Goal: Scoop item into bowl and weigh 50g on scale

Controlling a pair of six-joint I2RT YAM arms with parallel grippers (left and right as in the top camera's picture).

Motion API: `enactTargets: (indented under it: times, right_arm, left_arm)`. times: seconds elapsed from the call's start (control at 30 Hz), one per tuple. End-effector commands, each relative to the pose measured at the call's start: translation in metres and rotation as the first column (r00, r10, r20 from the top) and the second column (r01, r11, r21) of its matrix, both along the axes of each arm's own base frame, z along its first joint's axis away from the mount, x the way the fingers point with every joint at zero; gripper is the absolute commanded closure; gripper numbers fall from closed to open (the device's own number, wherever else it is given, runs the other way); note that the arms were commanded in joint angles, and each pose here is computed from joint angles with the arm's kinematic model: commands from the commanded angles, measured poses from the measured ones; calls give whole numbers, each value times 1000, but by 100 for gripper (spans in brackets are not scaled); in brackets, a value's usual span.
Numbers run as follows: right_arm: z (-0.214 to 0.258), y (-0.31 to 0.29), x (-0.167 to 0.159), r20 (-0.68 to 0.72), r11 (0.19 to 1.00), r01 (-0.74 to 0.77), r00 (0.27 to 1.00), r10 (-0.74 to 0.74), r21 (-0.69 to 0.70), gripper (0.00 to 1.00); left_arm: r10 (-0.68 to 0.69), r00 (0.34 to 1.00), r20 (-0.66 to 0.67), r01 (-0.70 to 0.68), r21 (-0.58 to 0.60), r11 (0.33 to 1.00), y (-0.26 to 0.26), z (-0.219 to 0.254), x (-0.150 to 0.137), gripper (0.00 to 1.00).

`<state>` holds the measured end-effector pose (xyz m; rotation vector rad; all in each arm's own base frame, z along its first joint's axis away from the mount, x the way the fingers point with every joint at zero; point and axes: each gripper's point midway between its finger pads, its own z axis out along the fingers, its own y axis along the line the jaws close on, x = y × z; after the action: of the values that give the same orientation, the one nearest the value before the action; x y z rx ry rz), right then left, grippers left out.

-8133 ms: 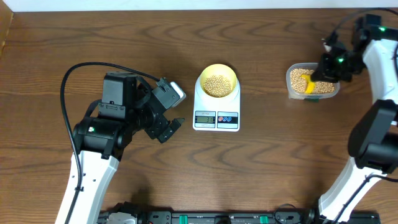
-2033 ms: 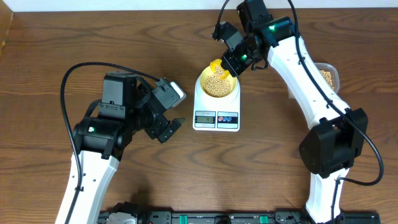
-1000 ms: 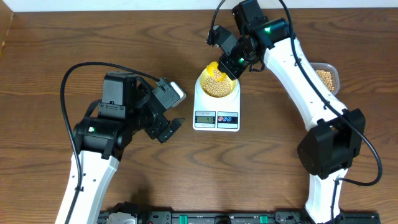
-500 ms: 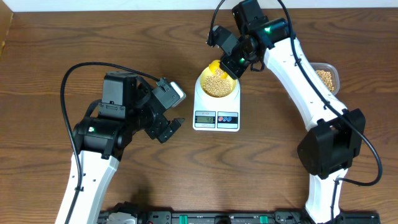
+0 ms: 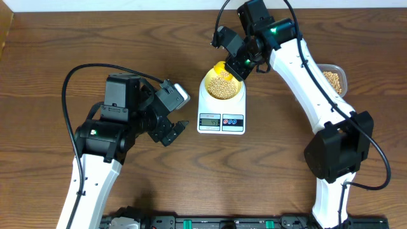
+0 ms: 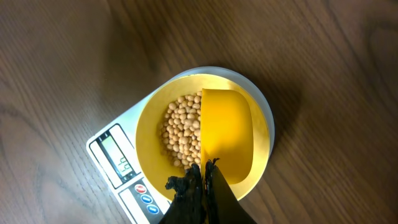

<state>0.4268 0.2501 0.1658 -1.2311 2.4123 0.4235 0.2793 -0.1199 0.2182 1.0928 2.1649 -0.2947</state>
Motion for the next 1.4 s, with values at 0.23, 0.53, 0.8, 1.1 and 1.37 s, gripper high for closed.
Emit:
enactTargets:
  times: [0.23,0.53,0.8,1.1,1.37]
  right_arm:
    - [13,5,1,24,999,-24,999,23,36,99]
    - [13,5,2,25,999,-24,999,23,37,99]
    - [13,5,2,29,999,-25,999,24,37,99]
    - [14,6,3,44,998,-44,998,42,33,99]
    - [14,6,4,63,997,-75,995,74,25,99]
  left_arm:
    - [-5,1000,3,5,-5,1000,1,0,-2,6]
    - [-5,1000,3,5,-5,1000,1,0,-2,6]
    - [-5,1000,3,5,-5,1000,1,0,-2,6]
    - [-5,1000,3,5,-5,1000,1,0,-2,6]
    - [-5,1000,3,5,-5,1000,1,0,-2,6]
